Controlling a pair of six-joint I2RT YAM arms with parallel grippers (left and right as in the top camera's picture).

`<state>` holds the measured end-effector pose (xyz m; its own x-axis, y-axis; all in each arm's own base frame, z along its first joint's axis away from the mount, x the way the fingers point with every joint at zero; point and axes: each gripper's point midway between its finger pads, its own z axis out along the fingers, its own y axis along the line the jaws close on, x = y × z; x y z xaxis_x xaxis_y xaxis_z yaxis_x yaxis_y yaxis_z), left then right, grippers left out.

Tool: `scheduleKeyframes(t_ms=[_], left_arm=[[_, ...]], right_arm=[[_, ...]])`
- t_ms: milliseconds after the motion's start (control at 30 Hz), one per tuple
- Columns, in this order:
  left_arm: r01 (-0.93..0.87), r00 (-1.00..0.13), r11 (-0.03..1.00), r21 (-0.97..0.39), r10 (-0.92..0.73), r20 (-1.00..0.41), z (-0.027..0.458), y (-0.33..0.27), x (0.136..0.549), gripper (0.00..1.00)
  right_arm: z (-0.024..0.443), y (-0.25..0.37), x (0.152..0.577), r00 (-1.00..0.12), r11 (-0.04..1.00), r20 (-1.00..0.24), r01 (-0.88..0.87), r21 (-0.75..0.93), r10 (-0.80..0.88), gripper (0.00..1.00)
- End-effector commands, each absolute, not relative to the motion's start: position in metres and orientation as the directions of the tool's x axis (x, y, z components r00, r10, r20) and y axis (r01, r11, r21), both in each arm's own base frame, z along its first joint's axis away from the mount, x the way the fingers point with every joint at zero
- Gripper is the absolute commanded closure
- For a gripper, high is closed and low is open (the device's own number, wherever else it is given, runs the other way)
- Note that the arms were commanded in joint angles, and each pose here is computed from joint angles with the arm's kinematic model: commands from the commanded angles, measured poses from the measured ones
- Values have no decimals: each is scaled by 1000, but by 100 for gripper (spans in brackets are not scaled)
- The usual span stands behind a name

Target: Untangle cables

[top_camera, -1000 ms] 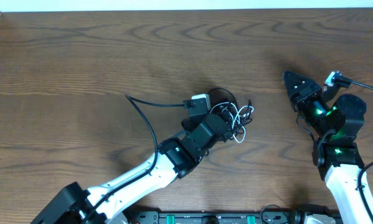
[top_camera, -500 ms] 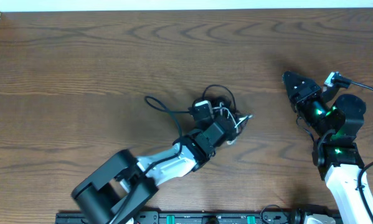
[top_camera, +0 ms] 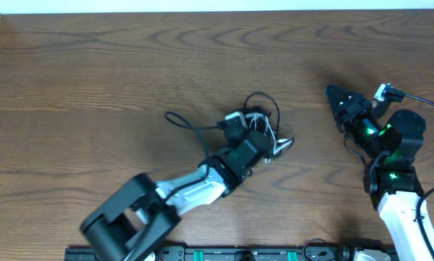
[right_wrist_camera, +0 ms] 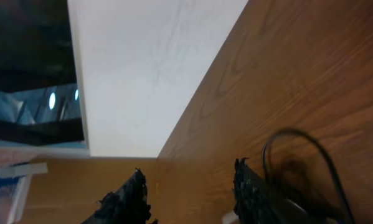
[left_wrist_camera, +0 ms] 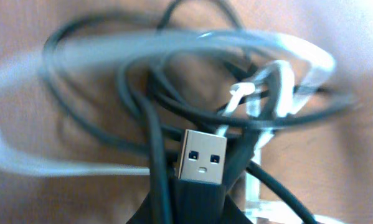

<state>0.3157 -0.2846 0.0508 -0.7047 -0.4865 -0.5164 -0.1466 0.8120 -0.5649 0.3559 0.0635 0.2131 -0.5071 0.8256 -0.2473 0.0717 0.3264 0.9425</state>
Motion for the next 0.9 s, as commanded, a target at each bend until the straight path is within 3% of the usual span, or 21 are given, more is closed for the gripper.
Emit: scheduleKeyframes(t_ms=[0, 167, 367, 533, 700, 867], left_arm=[[-61, -603, 821, -567, -483, -634, 104, -270, 338, 92], [57, -488, 837, -544, -452, -747, 165, -259, 348, 92], [85, -456, 847, -526, -436, -776, 187, -252, 344, 92], [95, -436, 878, -468, -386, -813, 187, -247, 345, 92], [-41, -300, 900, -434, -426, -854, 199, -215, 355, 92], [-23, -212, 861, -507, -500, -840, 229, -213, 358, 92]], right_arm=[[226, 79, 350, -571, 269, -196, 45, 962, 797, 56], [243, 115, 330, -721, 145, -87, 19, 989, 687, 55], [271, 162, 303, -838, 82, -125, -96, 992, 531, 55], [273, 190, 288, -877, 72, -138, -118, 990, 460, 56], [272, 198, 284, -886, 71, -136, -116, 991, 443, 57], [270, 196, 287, -876, 84, -142, -116, 990, 461, 57]])
